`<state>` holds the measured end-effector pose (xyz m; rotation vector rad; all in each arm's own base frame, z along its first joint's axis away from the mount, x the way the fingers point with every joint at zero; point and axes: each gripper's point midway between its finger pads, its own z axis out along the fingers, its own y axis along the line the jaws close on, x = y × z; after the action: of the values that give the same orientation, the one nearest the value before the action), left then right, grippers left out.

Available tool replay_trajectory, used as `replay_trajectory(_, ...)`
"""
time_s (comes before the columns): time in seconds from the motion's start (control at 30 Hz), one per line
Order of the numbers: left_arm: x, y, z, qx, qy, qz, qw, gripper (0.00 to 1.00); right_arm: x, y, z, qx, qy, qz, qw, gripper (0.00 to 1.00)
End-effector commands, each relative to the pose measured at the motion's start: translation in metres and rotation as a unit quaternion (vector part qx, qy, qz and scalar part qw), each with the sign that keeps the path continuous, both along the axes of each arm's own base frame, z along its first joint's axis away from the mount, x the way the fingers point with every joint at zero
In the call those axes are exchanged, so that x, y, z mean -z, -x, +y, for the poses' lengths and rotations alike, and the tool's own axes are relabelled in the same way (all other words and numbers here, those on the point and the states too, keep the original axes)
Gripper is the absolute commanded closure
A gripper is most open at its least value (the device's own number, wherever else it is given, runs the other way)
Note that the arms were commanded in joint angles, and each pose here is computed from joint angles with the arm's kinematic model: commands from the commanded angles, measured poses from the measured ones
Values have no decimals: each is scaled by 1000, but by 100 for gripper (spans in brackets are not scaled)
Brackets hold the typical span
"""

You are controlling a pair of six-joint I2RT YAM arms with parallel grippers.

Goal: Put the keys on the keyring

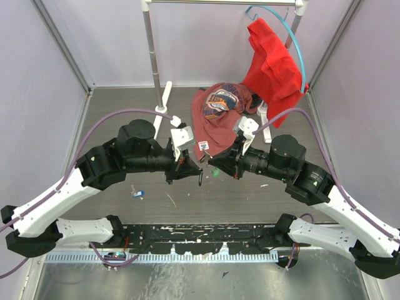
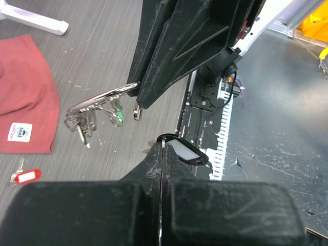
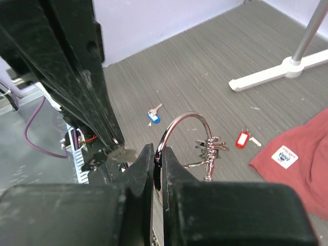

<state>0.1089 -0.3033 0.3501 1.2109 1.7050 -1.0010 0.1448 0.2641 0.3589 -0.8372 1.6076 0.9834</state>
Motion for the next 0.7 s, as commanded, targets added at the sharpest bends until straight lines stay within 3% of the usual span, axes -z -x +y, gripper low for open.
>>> replay_trajectory(0.0, -16, 10, -13, 49, 23, -6, 999, 100, -42, 8, 2, -32, -55, -85, 994, 100)
replay_trajectory(0.33, -21, 10, -25, 69, 26, -4, 997, 100, -38, 18, 9, -80, -42, -115, 989, 100)
replay_trajectory(0.67, -20, 3, -24, 42, 31, -6, 999, 100, -36, 23, 5, -87, -40, -124, 988, 100)
